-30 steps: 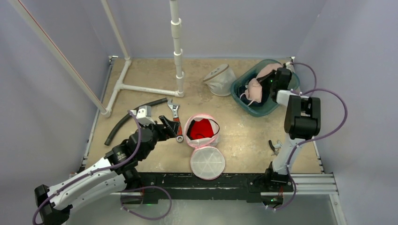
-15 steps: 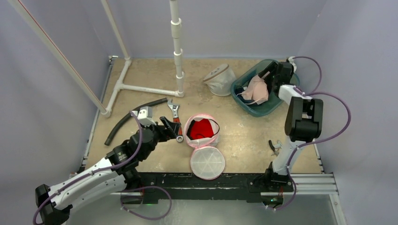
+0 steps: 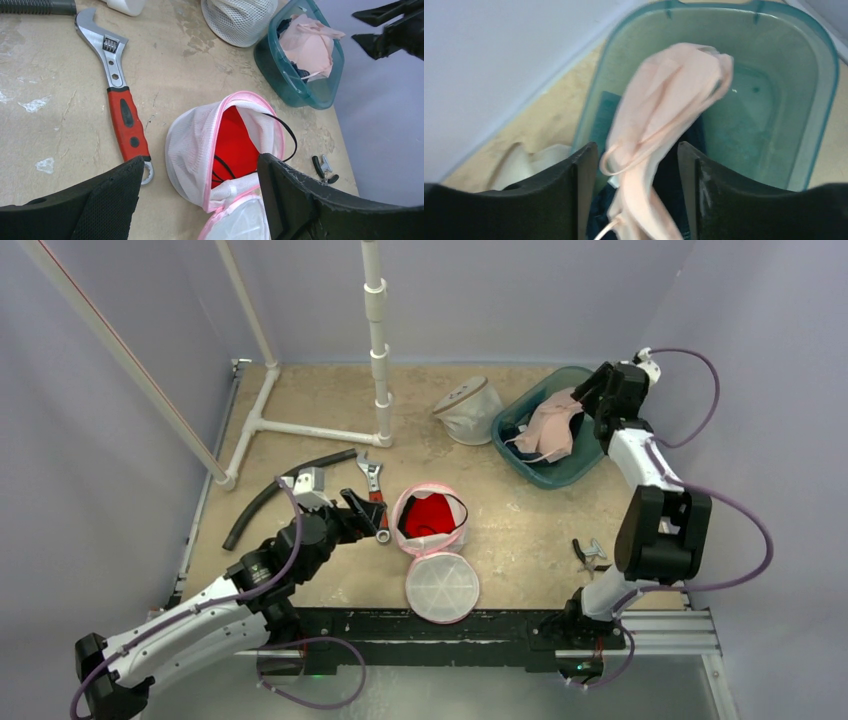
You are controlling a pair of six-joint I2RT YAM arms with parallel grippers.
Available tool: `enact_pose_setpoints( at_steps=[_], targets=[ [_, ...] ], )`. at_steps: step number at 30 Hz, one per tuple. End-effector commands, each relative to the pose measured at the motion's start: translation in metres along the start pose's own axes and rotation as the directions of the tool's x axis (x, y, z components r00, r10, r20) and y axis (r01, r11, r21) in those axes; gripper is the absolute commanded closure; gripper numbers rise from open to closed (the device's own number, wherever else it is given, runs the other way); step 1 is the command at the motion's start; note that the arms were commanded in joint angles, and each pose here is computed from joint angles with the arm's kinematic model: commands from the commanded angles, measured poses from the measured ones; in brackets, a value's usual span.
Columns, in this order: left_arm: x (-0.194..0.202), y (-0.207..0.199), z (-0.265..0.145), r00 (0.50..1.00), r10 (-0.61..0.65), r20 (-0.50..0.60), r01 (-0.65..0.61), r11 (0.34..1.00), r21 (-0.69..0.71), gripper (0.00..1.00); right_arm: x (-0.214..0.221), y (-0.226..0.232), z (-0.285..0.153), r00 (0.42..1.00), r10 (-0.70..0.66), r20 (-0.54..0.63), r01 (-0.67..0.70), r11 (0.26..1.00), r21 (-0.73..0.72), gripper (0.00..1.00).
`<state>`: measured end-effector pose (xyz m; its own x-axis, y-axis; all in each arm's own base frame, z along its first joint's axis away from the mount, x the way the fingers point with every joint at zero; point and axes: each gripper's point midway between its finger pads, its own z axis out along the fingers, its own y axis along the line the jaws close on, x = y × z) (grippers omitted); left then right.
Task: Unzip the laundry bag and remove the bra
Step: Adjust the bra in the bin.
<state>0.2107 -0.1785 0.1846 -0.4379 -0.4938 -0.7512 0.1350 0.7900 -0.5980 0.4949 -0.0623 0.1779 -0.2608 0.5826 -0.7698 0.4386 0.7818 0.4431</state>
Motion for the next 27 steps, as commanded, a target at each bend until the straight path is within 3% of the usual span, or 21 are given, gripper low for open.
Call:
enact_pose_setpoints(
  at_steps=[1,3,6,9,14,17,20,24,27],
  targets=[
    [-0.002,-0.012,0.002,1.000,-0.026,-0.005,0.027,0.999,0.032,0.19,-0.036,0.049,-0.028,0.995,0.012,0.095,0.011,0.972,-0.233,0.52],
    [-0.001,-0.017,0.004,0.999,-0.033,-0.012,0.034,0.998,0.052,0.20,-0.013,0.068,-0.021,1.000,0.023,-0.021,-0.029,0.939,-0.343,0.63],
    [0.002,-0.024,0.008,0.999,-0.037,-0.027,0.039,0.997,0.070,0.21,0.019,0.073,-0.002,0.990,0.012,-0.140,-0.068,0.914,-0.399,0.68],
    [0.008,-0.025,0.013,0.998,-0.036,-0.046,0.039,0.997,0.062,0.21,0.052,0.052,0.020,0.973,0.030,-0.230,-0.106,0.941,-0.322,0.71],
    [0.014,-0.025,0.020,0.998,-0.027,-0.063,0.030,0.998,0.051,0.21,0.089,0.010,0.030,0.964,0.073,-0.255,-0.124,0.973,-0.193,0.72],
    [0.013,-0.027,0.022,0.998,-0.020,-0.062,0.024,0.998,0.054,0.21,0.080,0.012,0.024,0.977,0.078,-0.199,-0.121,0.969,-0.217,0.72],
    [0.012,-0.029,0.023,0.998,-0.003,-0.063,0.007,0.999,0.049,0.21,0.052,0.030,0.010,0.986,0.083,-0.144,-0.117,0.961,-0.251,0.67],
    [0.005,-0.028,0.022,0.999,0.017,-0.049,-0.016,0.999,0.028,0.21,0.005,0.085,-0.043,1.000,0.030,-0.006,-0.030,0.929,-0.368,0.42],
    [-0.004,-0.025,0.020,0.999,0.024,-0.020,-0.024,1.000,0.007,0.21,-0.006,0.132,-0.098,0.996,-0.028,0.083,0.062,0.892,-0.448,0.35]
  ],
)
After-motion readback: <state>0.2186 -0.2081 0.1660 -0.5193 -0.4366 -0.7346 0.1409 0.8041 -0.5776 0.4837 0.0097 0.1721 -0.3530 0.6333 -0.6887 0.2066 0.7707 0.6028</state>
